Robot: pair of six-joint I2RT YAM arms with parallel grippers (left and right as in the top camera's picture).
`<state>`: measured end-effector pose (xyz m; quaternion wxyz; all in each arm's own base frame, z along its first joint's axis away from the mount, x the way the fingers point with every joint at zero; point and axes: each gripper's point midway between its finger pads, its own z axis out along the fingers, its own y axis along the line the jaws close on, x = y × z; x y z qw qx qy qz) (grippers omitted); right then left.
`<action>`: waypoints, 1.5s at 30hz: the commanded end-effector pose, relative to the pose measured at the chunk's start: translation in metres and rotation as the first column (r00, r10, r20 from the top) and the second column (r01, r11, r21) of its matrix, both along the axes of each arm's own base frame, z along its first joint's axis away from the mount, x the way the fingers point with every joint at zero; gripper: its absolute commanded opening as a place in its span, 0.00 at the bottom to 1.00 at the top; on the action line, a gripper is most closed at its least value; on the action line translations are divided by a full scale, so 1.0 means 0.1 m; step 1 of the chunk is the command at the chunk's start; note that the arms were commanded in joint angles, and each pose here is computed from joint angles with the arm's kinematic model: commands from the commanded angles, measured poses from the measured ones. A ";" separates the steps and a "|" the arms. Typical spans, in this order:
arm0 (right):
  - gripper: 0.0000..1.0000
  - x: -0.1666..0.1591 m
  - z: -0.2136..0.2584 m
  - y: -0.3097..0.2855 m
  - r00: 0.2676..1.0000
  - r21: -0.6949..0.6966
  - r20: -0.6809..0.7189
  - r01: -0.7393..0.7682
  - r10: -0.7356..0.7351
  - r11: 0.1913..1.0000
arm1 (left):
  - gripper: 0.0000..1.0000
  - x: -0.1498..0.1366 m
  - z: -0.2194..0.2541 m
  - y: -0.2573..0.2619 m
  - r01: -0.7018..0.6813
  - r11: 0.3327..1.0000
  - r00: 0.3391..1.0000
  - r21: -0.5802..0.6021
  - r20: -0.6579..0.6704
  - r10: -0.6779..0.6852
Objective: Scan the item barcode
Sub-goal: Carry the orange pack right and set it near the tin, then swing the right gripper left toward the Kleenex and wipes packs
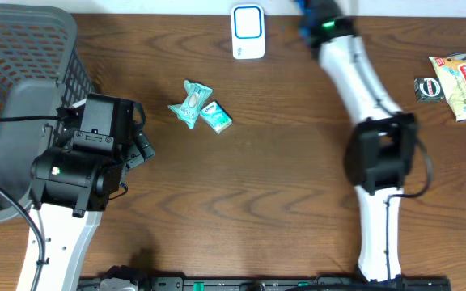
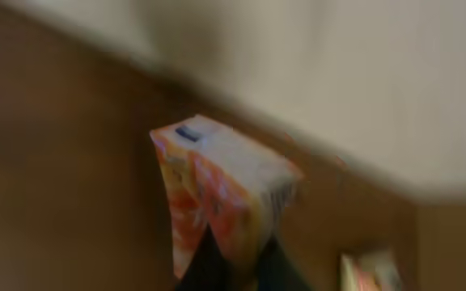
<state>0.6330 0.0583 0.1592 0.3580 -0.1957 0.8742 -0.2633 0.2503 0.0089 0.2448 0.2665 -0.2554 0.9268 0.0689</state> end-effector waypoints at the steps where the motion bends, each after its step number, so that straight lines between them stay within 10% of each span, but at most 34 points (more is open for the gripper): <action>1: 0.01 -0.34 0.04 -1.24 0.944 0.084 -0.070 0.327 -0.321 0.941 | 1.00 -0.01 0.02 0.05 -0.018 1.000 1.000 0.016 0.004 0.018; 4: 0.11 -0.61 -0.15 -1.83 0.890 0.103 -0.159 0.446 -0.428 0.889 | 1.00 -0.01 0.02 0.05 -0.018 1.000 1.000 0.016 0.004 0.018; 5: 0.34 -0.68 -0.23 -1.98 0.875 0.134 -0.192 0.472 -0.445 0.871 | 1.00 -0.01 0.02 0.05 -0.018 1.000 1.000 0.016 0.004 0.018; 6: 0.93 -0.77 -0.32 -2.14 0.860 0.193 -0.233 0.499 -0.454 0.845 | 1.00 -0.01 0.02 0.05 -0.018 1.000 1.000 0.016 0.004 0.018; 7: 0.99 -0.83 -0.40 -2.23 0.849 0.248 -0.264 0.518 -0.458 0.818 | 1.00 -0.01 0.02 0.05 -0.018 1.000 1.000 0.016 0.004 0.018; 16: 0.99 -0.95 -0.72 -2.00 0.864 0.565 -0.406 0.493 -0.297 0.661 | 1.00 -0.01 0.02 0.05 -0.018 1.000 1.000 0.016 0.004 0.018; 23: 0.94 -0.95 0.04 -0.29 0.907 0.984 -0.174 0.150 0.384 0.091 | 1.00 -0.01 0.02 0.05 -0.018 1.000 1.000 0.016 0.004 0.018; 25: 0.93 -0.98 0.12 -0.05 0.886 0.989 -0.144 0.136 0.441 0.050 | 1.00 -0.01 0.02 0.05 -0.018 1.000 1.000 0.016 0.004 0.018; 45: 0.62 -1.88 -0.74 2.51 0.719 0.655 -0.459 -0.124 0.522 0.746 | 1.00 -0.01 0.02 0.05 -0.018 1.000 1.000 0.016 0.004 0.018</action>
